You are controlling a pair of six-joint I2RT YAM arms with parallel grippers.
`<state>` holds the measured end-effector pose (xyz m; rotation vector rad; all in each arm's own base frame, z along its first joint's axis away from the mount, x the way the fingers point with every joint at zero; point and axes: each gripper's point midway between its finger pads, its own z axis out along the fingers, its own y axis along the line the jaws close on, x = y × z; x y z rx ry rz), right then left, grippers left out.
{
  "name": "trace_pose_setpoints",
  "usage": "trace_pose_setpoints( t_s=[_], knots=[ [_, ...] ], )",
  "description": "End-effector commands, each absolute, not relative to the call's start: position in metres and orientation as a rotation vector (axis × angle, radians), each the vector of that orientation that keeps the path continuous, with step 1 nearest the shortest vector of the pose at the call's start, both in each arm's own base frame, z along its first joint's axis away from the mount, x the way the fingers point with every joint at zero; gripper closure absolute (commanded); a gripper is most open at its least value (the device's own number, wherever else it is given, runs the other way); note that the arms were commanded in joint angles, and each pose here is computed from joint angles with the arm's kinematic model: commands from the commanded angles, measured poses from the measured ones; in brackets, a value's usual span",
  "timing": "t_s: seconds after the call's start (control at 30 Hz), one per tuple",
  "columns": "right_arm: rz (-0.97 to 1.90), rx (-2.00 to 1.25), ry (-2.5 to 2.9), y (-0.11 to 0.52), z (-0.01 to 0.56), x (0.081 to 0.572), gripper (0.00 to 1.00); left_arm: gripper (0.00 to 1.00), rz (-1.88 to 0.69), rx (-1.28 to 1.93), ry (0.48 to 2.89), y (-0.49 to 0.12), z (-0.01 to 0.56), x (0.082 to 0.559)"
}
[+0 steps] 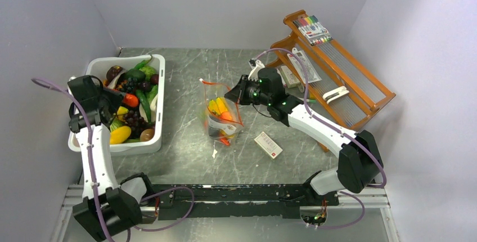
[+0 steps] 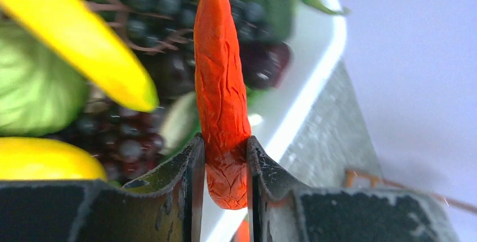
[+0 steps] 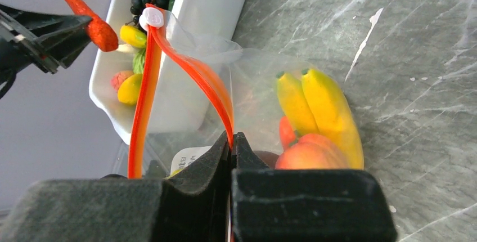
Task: Place the food in the zip-top bag and seal the zipper
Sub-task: Pick up the fake vegetable from the bin, then place the fake vegetable in the zipper food storage bag.
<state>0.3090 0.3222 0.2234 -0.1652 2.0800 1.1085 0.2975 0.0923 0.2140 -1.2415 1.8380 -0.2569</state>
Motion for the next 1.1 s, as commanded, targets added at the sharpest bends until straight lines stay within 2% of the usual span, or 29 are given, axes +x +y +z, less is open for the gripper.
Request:
trace_pose_setpoints(
  t_s=[0.0, 0.17, 0.4, 0.83, 1.07],
  knots=[
    [1.081, -0.16, 2.069, 0.321, 0.23, 0.317, 1.0, 0.83, -0.62, -0.86, 1.835, 0.028, 0.273, 0.317],
    [1.107, -0.149, 2.055, 0.325, 0.236, 0.317, 1.0, 0.87, -0.835, -0.631, 1.811, -0.027, 0.302, 0.315],
    [1.119, -0.164, 2.055, 0.332, 0.238, 0.317, 1.0, 0.86, -1.063, -0.413, 1.782, -0.096, 0.333, 0.302],
    [1.12, -0.163, 2.057, 0.337, 0.237, 0.317, 1.0, 0.83, -1.276, -0.229, 1.878, -0.213, 0.319, 0.28],
    [1.131, -0.176, 2.05, 0.34, 0.24, 0.316, 1.0, 0.79, -1.266, -0.234, 1.895, -0.239, 0.308, 0.276]
  ],
)
